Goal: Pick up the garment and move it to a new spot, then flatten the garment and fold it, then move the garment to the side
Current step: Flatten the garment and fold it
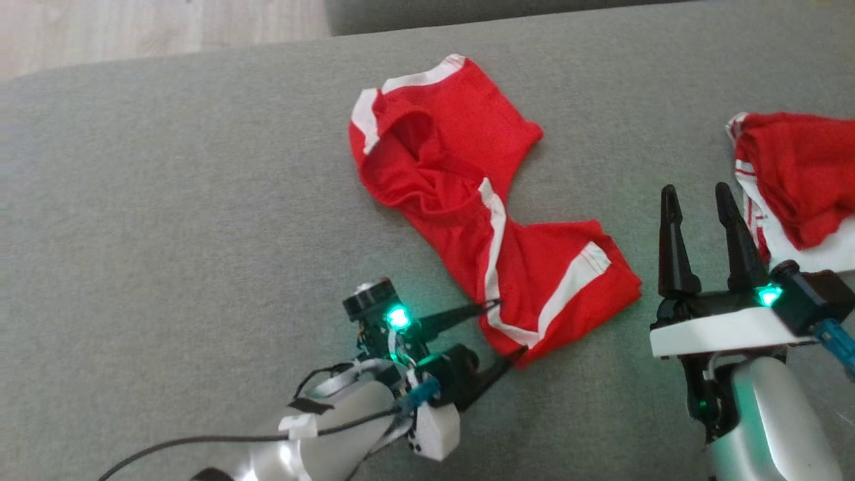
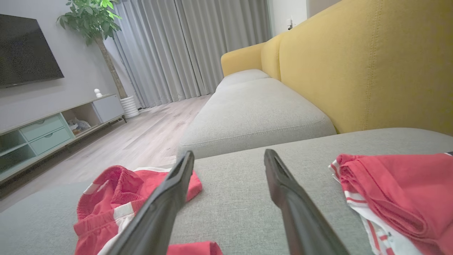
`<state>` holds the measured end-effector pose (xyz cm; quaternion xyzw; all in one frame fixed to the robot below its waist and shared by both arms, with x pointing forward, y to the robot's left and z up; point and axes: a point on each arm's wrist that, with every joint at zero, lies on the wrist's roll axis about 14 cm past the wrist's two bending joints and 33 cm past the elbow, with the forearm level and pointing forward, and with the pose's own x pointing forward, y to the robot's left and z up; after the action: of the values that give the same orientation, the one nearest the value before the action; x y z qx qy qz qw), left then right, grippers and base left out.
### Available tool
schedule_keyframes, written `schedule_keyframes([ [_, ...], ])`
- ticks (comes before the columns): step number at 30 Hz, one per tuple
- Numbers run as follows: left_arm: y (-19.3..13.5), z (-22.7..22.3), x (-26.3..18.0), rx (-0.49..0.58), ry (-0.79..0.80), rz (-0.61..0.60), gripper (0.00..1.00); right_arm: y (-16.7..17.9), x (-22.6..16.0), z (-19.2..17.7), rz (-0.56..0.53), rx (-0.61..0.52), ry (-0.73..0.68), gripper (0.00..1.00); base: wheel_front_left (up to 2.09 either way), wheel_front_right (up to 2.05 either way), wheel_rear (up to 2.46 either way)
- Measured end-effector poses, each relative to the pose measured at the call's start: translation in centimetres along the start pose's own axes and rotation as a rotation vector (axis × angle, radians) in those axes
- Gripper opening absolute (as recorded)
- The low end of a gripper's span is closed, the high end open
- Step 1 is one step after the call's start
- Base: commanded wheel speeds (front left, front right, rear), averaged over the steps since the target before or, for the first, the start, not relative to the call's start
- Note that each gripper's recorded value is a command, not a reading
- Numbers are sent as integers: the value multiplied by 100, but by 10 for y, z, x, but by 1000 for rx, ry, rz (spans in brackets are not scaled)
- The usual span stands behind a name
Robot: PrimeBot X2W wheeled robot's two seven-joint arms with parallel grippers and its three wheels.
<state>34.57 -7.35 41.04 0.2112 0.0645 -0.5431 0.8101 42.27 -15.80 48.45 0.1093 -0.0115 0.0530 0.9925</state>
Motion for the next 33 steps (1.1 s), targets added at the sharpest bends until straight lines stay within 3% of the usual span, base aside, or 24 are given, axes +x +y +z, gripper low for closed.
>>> schedule_keyframes([
  [6,42,9,-16,-124,-46,211,100,14,3,3,41,-1,-8,100,0,0,0],
  [14,140,23,-86,-366,-216,693,100,23,2,5,63,-1,-14,100,0,0,0],
  [19,146,-4,-136,-502,-227,894,100,26,-4,-5,72,-6,16,100,0,0,0],
  [22,118,-36,-147,-598,-163,907,100,27,-4,-7,77,-9,22,100,0,0,0],
  [25,115,-38,-142,-591,-158,869,100,27,-5,-9,78,-9,29,100,0,0,0],
  [33,114,-11,-77,-491,-111,525,100,16,-8,-17,47,-6,53,100,0,0,0],
])
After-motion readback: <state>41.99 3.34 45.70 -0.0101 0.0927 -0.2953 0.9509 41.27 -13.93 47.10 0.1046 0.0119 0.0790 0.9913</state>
